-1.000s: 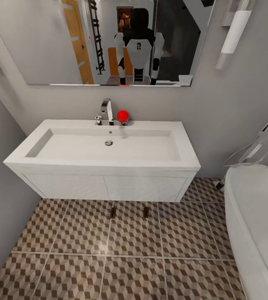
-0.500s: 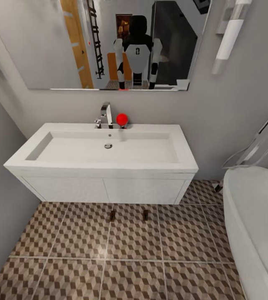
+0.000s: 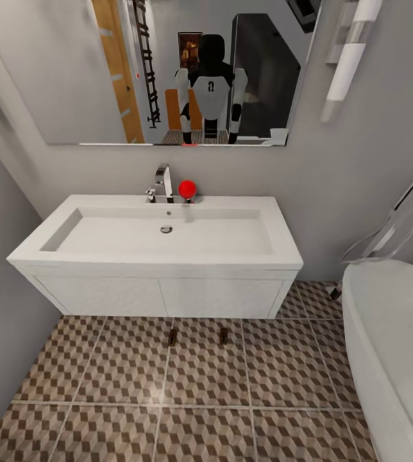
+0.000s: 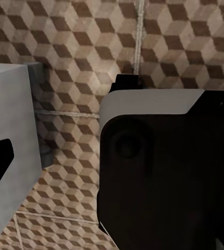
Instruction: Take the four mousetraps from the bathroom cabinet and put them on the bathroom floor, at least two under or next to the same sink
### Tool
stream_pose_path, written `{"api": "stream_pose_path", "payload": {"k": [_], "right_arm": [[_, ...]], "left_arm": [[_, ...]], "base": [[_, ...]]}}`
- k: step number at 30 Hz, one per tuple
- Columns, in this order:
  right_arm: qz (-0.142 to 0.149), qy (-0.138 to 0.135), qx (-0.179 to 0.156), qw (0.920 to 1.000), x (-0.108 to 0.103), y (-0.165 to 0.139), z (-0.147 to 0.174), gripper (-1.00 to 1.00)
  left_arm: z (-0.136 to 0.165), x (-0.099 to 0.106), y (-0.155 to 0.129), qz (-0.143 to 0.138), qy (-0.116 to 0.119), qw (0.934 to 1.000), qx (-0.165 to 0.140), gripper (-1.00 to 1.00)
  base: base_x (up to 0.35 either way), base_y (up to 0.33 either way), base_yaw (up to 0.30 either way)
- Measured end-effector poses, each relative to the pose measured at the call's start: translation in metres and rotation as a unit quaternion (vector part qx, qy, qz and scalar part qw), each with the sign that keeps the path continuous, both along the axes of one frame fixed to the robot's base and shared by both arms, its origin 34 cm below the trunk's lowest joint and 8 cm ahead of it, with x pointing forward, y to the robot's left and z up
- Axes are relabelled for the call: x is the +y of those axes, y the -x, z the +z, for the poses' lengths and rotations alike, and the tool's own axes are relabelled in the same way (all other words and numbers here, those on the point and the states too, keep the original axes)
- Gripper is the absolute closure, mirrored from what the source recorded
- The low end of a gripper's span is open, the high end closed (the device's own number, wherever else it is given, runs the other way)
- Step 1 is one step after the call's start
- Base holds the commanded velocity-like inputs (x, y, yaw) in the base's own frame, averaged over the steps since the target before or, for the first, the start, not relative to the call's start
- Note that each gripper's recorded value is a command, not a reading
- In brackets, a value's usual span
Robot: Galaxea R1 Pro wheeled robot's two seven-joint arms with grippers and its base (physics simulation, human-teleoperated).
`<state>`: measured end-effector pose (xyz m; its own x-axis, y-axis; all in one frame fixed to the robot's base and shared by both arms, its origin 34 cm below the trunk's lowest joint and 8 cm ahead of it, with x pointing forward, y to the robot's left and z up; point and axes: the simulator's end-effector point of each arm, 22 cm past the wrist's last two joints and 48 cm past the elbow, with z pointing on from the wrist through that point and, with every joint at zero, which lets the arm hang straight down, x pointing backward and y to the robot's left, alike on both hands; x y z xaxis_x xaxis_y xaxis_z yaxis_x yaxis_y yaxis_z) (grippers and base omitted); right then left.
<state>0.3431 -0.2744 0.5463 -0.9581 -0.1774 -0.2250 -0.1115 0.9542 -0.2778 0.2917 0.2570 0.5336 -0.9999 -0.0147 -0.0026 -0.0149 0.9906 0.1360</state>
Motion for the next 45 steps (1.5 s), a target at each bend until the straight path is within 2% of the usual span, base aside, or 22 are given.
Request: {"api": "stream_pose_path", "payload": {"k": [24,32,45], "right_arm": [[-0.001,-0.001,-0.018,0.9998,0.000,-0.012,0.008,-1.00],[-0.002,-0.002,-0.033,0.9994,0.001,-0.020,0.012,-1.00],[-0.003,-0.003,-0.047,0.9989,0.001,-0.028,0.017,-1.00]], "left_arm": [[0.007,0.001,-0.016,0.000,0.000,0.9998,-0.020,-1.00],[0.009,0.001,-0.022,0.000,-0.001,0.9996,-0.027,-1.00],[0.013,-0.001,-0.030,0.000,0.001,0.9993,-0.037,-1.00]], "base": [[0.000,0.000,0.000],[0.000,0.000,-0.003],[0.000,0.000,-0.125]]}}
